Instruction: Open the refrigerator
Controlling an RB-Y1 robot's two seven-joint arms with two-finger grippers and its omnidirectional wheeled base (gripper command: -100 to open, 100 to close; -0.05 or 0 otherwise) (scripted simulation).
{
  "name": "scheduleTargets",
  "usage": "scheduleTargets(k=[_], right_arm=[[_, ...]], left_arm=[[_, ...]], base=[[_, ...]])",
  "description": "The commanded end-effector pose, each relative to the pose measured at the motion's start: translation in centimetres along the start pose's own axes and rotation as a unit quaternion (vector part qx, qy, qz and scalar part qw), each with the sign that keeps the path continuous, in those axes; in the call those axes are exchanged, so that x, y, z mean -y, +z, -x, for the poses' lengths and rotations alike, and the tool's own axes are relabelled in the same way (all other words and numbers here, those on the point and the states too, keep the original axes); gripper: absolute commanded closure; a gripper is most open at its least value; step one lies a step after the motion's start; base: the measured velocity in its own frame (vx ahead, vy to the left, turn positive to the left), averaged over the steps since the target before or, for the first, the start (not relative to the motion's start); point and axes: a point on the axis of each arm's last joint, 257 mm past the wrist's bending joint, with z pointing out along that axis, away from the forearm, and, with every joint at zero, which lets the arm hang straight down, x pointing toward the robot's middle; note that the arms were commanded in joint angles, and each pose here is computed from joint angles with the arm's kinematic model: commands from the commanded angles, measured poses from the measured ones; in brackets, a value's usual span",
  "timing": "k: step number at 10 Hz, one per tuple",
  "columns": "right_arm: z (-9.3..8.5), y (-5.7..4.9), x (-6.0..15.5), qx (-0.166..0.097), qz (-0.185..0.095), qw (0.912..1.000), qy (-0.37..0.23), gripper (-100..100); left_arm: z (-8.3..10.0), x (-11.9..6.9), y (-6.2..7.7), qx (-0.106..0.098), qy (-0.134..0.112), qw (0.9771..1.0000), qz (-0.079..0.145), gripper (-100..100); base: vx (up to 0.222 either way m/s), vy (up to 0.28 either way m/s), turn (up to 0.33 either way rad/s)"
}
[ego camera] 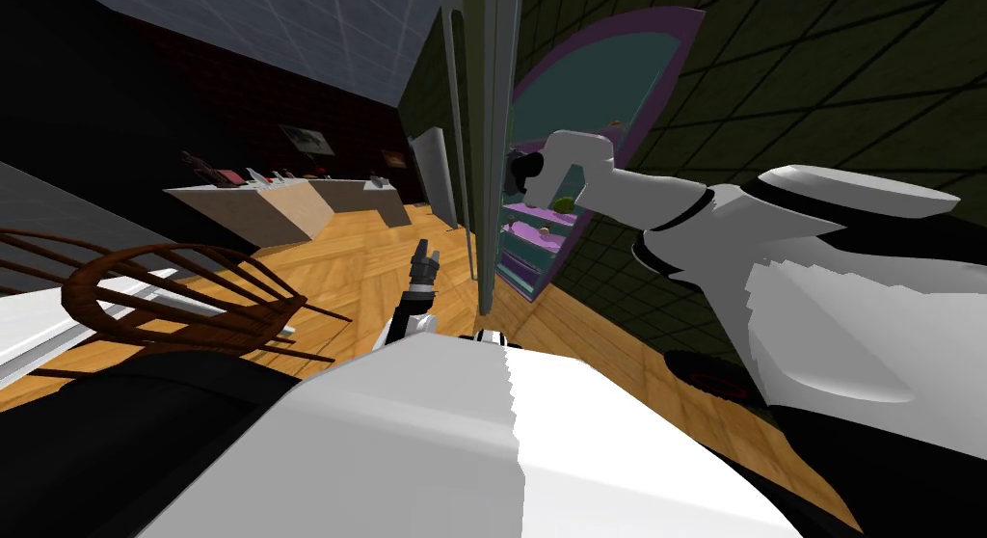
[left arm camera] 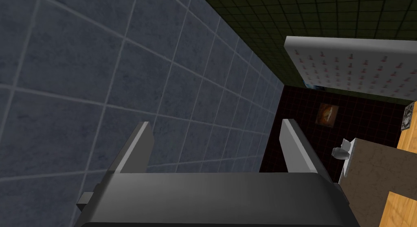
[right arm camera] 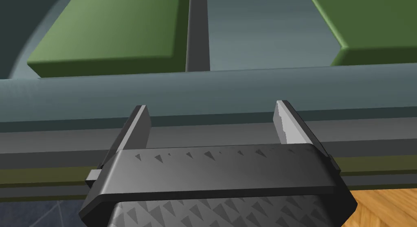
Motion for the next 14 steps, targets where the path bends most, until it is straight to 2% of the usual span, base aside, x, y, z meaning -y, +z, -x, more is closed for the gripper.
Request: scheduleTargets(k=[1, 2, 5, 6, 7, 8, 9, 11, 12, 13, 14], right_arm=[[-1.4, -0.6, 1.2, 0.012, -0.024, 0.9993, 0.027, -100], [-1.5, -0.5, 1.3, 0.02, -0.032, 0.9984, 0.042, -100], [-0.3, -1.0, 3.8, 0.054, -0.072, 0.9938, 0.065, -100], [-0.4, -1.0, 4.0, 0.053, -0.076, 0.9939, 0.061, -100], [-1.9, -2.0, 5.0, 0.064, -0.094, 0.9901, 0.082, -100], [-2.2, -2.1, 5.2, 0.07, -0.102, 0.9877, 0.095, -100], [-2.3, -2.4, 6.0, 0.081, -0.115, 0.9842, 0.108, -100], [-1.2, -3.0, 7.4, 0.106, -0.135, 0.979, 0.111, -100], [-1.2, -3.0, 7.6, 0.107, -0.14, 0.979, 0.104, -100], [-2.9, -4.3, 8.5, 0.115, -0.155, 0.974, 0.118, -100], [-3.3, -4.4, 8.4, 0.122, -0.161, 0.971, 0.128, -100]], left_arm=[[0.0, 0.0, 0.0, 0.0, 0.0, 1.0, 0.0, 0], [0.0, 0.0, 0.0, 0.0, 0.0, 1.0, 0.0, 0], [0.0, 0.0, 0.0, 0.0, 0.0, 1.0, 0.0, 0], [0.0, 0.0, 0.0, 0.0, 0.0, 1.0, 0.0, 0], [0.0, 0.0, 0.0, 0.0, 0.0, 1.0, 0.0, 0], [0.0, 0.0, 0.0, 0.0, 0.0, 1.0, 0.0, 0], [0.0, 0.0, 0.0, 0.0, 0.0, 1.0, 0.0, 0], [0.0, 0.0, 0.0, 0.0, 0.0, 1.0, 0.0, 0], [0.0, 0.0, 0.0, 0.0, 0.0, 1.0, 0.0, 0], [0.0, 0.0, 0.0, 0.0, 0.0, 1.0, 0.0, 0], [0.0, 0.0, 0.0, 0.0, 0.0, 1.0, 0.0, 0]], base=[[0.087, 0.159, -0.19], [0.107, 0.178, -0.184], [0.026, 0.037, 0.009], [-0.011, -0.017, -0.005], [0.084, 0.139, -0.263], [0.1, 0.203, -0.153], [0.037, 0.11, 0.028], [0.002, 0.005, 0.022], [0.0, -0.029, -0.005], [0.059, 0.13, -0.202], [0.082, 0.204, -0.189]])
